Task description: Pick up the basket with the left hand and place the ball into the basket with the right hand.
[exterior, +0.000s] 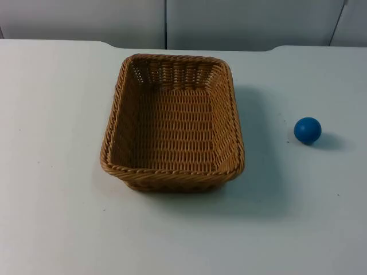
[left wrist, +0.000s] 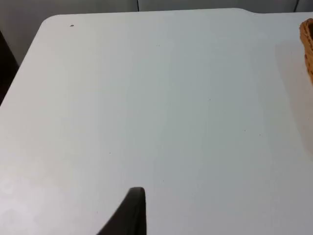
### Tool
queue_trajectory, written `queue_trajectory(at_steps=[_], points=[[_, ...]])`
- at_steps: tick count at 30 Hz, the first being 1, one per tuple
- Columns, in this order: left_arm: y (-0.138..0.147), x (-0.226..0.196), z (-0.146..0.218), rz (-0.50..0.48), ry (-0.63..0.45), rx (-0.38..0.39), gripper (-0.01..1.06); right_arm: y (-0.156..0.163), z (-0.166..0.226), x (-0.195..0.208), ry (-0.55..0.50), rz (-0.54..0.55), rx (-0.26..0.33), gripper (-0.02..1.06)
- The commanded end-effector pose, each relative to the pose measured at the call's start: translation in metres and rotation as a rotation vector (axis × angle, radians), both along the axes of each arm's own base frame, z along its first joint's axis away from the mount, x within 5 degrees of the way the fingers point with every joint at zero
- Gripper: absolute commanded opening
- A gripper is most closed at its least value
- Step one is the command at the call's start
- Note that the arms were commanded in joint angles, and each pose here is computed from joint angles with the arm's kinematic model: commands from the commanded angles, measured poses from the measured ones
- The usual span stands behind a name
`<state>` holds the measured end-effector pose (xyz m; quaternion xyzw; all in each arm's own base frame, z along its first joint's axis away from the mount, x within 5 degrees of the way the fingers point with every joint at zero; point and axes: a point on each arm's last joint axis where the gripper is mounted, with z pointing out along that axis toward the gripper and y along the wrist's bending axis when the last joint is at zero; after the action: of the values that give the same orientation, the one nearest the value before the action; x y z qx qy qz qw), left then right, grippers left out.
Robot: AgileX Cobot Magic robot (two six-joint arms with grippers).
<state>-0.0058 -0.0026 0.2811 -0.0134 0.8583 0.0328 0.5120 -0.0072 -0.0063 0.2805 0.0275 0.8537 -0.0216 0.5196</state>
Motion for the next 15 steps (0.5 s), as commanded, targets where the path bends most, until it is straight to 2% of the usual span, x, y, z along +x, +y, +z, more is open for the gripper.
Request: queue_trajectory(at_steps=[1,3,6,7,9,11,13,15], points=[[0.000,0.002,-0.001,-0.007,0.005,-0.006,1.05,-0.001,-0.002,0.000,0.001,-0.022,0.009,0.95],[-0.001,0.006,-0.001,-0.018,0.025,-0.015,1.05,0.000,-0.001,0.000,-0.003,-0.017,0.049,0.95],[-0.008,0.017,0.003,-0.128,0.067,-0.014,1.05,-0.001,-0.001,0.000,-0.001,0.004,0.047,0.95],[-0.008,0.017,0.003,-0.128,0.067,-0.014,1.05,-0.001,-0.001,0.000,-0.001,0.004,0.047,0.95],[-0.014,0.028,0.016,-0.183,0.024,-0.058,1.05,-0.002,-0.001,0.000,-0.002,0.001,0.050,0.95],[-0.016,0.044,0.031,-0.184,-0.013,-0.135,1.05,-0.003,-0.001,0.000,-0.002,-0.012,0.055,0.95],[-0.014,0.066,0.038,-0.174,0.013,-0.177,1.05,-0.003,-0.001,0.000,-0.002,-0.012,0.055,0.95],[-0.013,0.078,0.041,-0.168,0.033,-0.184,1.05,-0.003,-0.001,0.000,-0.002,-0.012,0.055,0.95]])
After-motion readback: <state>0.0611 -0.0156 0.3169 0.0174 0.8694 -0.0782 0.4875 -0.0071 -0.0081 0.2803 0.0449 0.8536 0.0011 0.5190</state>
